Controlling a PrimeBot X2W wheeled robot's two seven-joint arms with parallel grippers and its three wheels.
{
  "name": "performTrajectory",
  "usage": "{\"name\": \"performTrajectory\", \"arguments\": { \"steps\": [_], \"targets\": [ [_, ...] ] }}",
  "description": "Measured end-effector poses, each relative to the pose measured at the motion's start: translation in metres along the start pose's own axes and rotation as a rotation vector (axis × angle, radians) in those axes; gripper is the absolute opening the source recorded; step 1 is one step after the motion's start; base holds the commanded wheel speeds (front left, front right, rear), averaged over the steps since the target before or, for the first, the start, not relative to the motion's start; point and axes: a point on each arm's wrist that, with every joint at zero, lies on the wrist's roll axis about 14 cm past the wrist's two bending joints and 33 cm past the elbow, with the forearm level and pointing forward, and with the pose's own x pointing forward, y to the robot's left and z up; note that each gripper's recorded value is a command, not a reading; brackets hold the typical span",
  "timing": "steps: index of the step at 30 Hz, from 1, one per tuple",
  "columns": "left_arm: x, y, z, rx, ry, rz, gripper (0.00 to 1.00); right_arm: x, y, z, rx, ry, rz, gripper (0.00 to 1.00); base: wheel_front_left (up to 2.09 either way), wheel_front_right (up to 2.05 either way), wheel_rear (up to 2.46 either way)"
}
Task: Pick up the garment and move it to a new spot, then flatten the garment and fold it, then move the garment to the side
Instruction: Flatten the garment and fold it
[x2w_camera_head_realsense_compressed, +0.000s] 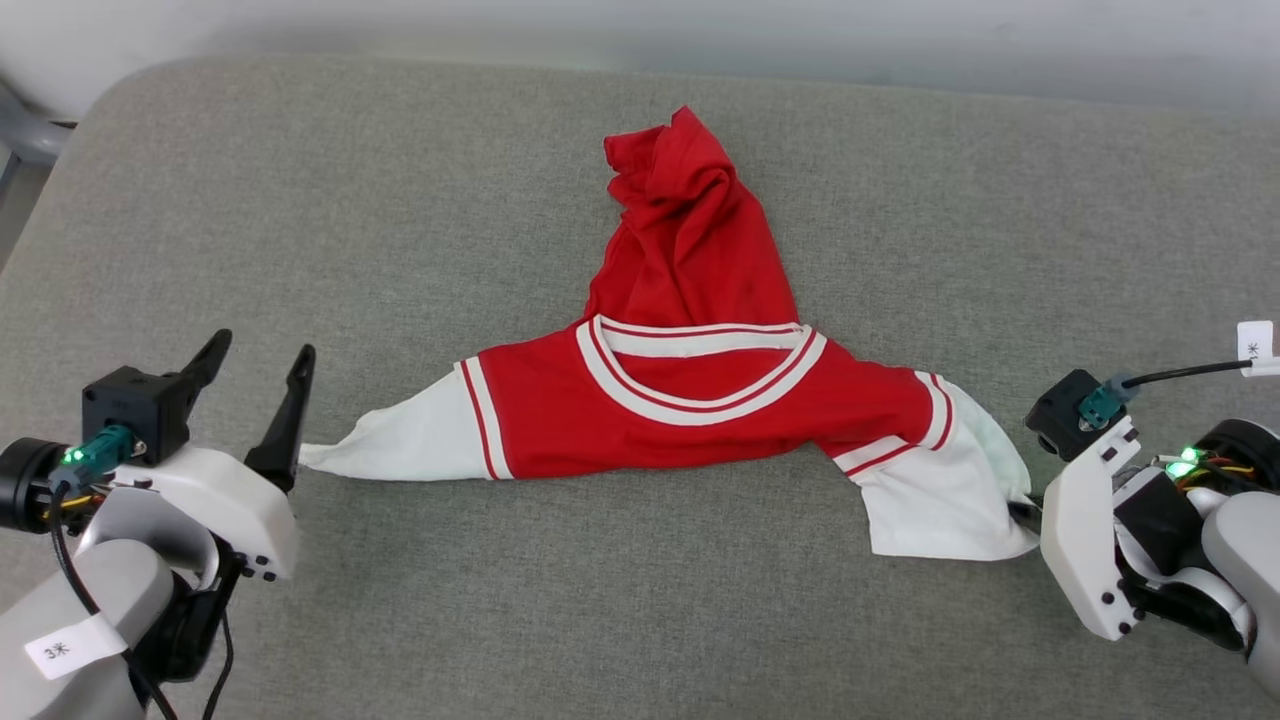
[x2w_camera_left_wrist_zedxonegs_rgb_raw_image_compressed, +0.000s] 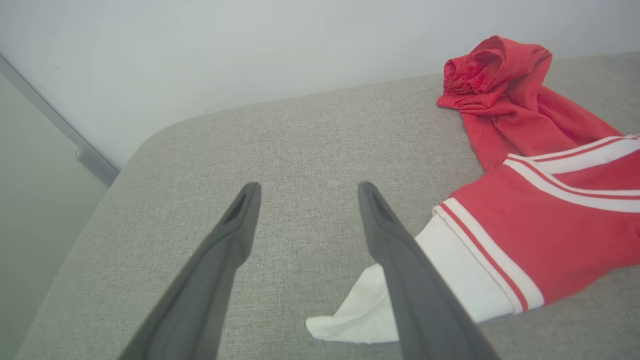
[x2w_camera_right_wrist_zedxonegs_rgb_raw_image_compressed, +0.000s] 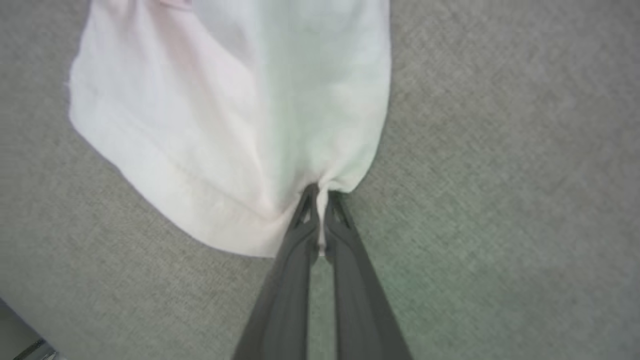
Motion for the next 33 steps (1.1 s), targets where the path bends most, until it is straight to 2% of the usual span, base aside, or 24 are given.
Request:
{"name": "performTrajectory", "arguments": {
  "steps": [8, 14, 21, 25, 33],
  "targets": [
    [-0.003, -0.001, 0.022, 0.033, -0.029, -0.040, 1.00, -0.048, -0.039, 0.079, 0.006, -0.404, -0.147, 0.00, 0.00, 0.00, 0.00],
    [-0.005, -0.010, 0.034, 0.067, 0.044, -0.145, 1.00, -0.077, -0.048, 0.109, -0.012, -0.566, -0.208, 0.00, 0.00, 0.00, 0.00],
    [-0.011, -0.026, 0.015, 0.082, 0.301, -0.285, 1.00, -0.094, -0.051, 0.132, -0.033, -0.661, -0.235, 0.00, 0.00, 0.00, 0.00],
    [-0.016, -0.028, -0.015, 0.117, 0.499, -0.318, 1.00, -0.093, -0.049, 0.134, -0.039, -0.669, -0.233, 0.00, 0.00, 0.00, 0.00],
    [-0.009, -0.034, -0.061, 0.127, 0.717, -0.352, 1.00, -0.085, -0.048, 0.128, -0.037, -0.648, -0.224, 0.00, 0.00, 0.00, 0.00]
  ]
}}
